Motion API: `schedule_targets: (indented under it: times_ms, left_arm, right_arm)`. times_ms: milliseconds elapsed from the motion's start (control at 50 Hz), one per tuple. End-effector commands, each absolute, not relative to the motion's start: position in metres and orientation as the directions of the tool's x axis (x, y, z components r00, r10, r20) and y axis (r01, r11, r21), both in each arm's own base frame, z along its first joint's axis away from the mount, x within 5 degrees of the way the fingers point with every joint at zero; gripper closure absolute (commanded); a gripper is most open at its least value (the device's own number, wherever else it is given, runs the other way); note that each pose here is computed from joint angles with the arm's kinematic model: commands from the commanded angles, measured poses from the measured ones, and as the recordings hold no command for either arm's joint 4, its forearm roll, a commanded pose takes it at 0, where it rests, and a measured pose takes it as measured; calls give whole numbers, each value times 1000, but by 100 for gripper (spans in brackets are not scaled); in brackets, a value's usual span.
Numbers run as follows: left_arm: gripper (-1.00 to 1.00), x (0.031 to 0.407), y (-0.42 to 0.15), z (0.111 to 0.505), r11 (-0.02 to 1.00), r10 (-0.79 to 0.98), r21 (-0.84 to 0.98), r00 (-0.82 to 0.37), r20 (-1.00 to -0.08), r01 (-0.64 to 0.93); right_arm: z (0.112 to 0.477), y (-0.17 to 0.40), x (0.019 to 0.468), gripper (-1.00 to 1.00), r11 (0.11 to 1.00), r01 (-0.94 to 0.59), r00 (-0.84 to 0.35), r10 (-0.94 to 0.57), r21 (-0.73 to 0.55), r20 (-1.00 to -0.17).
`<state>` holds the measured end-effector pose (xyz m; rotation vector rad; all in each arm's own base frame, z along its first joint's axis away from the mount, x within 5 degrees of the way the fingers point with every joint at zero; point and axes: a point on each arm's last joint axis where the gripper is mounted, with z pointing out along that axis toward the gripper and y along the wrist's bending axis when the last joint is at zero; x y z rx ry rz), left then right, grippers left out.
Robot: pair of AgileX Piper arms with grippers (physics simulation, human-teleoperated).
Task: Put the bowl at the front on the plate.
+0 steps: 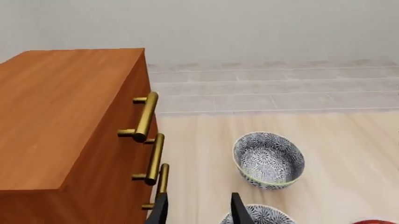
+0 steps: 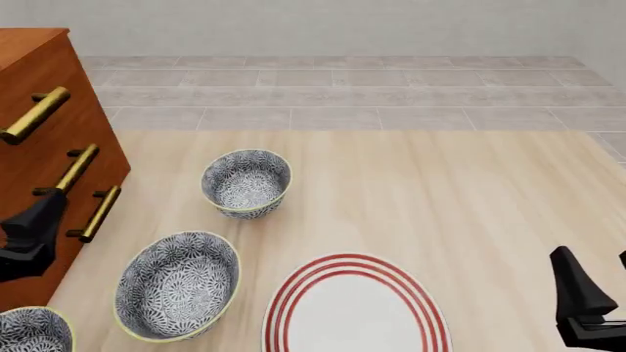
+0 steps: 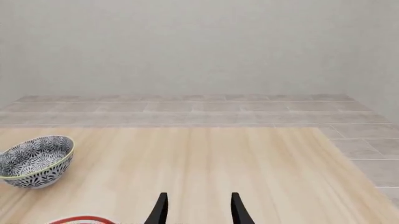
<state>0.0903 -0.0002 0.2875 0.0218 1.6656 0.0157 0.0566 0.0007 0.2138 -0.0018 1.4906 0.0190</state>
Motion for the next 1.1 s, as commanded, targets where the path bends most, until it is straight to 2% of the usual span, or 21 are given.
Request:
schedule_targets:
  times_ms: [20,120,340,580,1100]
  left_arm:
    - [-100,110,-2,288,1000,9,3,-300,-954,21]
    - [-100,102,-2,267,999,46,36,-393,-919,32]
    - [-100,73,-3,260,998,56,34,-434,-899,56]
    - [-100,67,-1,207,1000,-17,-18,-568,-823,-3]
    - [-100,50,4,170,993,-98,-34,-666,-740,-109]
  right_arm:
    - [213,1,57,-100,1000,-19,73,8,7,-997]
    - [213,1,57,-100,1000,-21,72,7,6,-997]
    - [213,1,58,-100,1000,-26,70,3,2,-998]
    - [213,2,58,-100,1000,-28,68,12,10,-998]
    - [212,1,57,-100,999,-28,65,33,32,-997]
